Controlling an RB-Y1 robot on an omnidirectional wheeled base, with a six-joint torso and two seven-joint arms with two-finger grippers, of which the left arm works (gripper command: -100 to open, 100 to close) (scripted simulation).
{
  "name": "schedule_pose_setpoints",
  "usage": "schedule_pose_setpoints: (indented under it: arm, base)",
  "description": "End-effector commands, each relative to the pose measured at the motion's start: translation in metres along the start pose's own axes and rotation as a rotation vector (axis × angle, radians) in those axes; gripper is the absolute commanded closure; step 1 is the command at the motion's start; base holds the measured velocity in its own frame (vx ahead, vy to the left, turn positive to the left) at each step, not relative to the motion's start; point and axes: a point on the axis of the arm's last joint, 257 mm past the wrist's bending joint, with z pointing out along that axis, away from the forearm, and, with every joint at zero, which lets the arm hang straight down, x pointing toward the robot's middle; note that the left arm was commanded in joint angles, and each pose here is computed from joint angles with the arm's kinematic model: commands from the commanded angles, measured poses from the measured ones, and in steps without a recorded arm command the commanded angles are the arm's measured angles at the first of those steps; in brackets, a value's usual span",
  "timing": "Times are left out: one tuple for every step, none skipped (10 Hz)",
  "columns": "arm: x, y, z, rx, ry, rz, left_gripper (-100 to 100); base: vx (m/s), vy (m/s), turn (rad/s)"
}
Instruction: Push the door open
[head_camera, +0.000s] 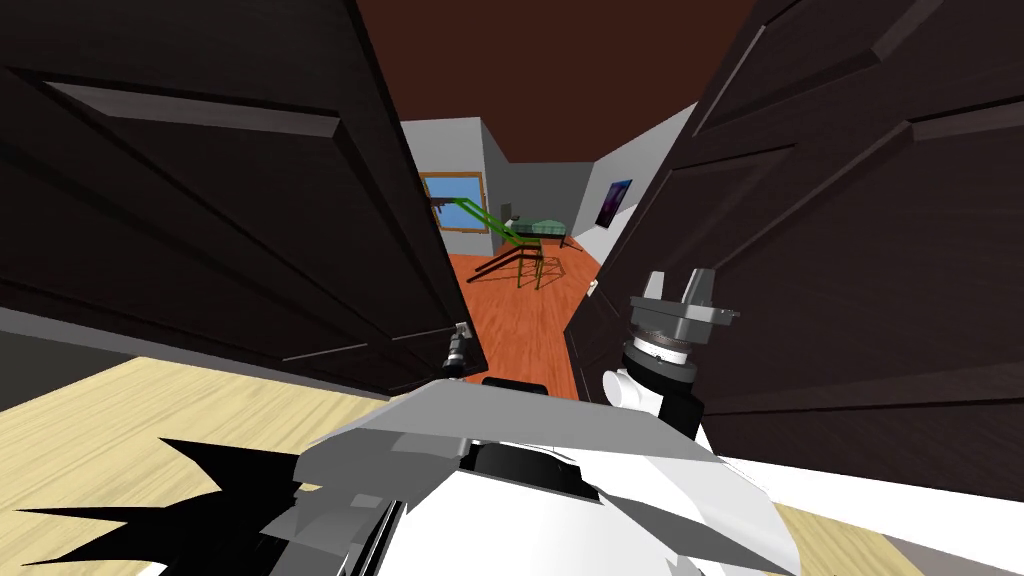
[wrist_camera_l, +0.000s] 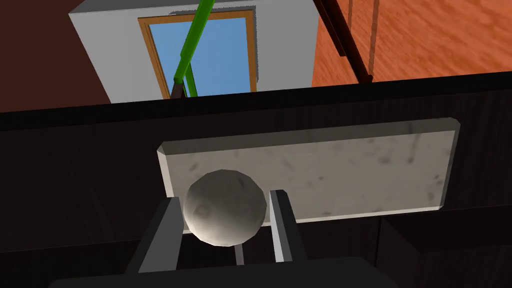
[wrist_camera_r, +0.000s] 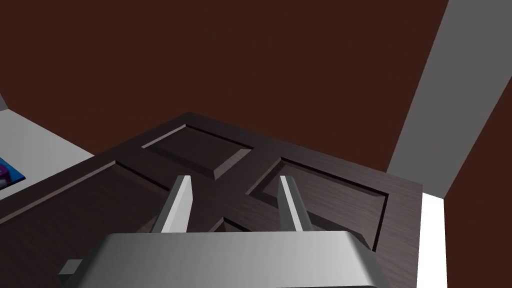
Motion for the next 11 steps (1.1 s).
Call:
schedule_pose_setpoints:
  arm:
    - [-0.021, -0.008, 0.0017, 0.02, -0.042, 0.011, 100]
    - [-0.032, -0.009, 0.0014, 0.022, -0.067, 0.014, 100]
    - [-0.043, -0.01, 0.0008, 0.023, -0.092, 0.017, 100]
    - [-0.049, -0.01, 0.0004, 0.024, -0.106, 0.018, 100]
    - [-0.06, -0.011, -0.0007, 0.025, -0.134, 0.021, 100]
    - [-0.066, -0.011, -0.0014, 0.025, -0.148, 0.022, 100]
    - [-0.072, -0.012, -0.0022, 0.026, -0.163, 0.023, 100]
    - [-0.078, -0.012, -0.0031, 0.027, -0.178, 0.024, 100]
    - [-0.084, -0.013, -0.0041, 0.027, -0.193, 0.024, 100]
    - [-0.09, -0.013, -0.0052, 0.027, -0.208, 0.025, 100]
    - [-0.096, -0.013, -0.0064, 0.028, -0.223, 0.026, 100]
  base:
    - [0.19, 0.029, -0.063]
    - [0.181, 0.019, -0.054]
    - [0.204, 0.008, -0.05]
    - [0.17, 0.008, -0.034]
    - [0.163, 0.028, -0.022]
    - [0.144, 0.019, 0.001]
    - [0.105, 0.006, 0.0]
    - [0.091, 0.018, -0.088]
    - [0.09, 0.017, -0.051]
    - [0.094, 0.005, -0.032]
    - [0.092, 0.006, -0.011]
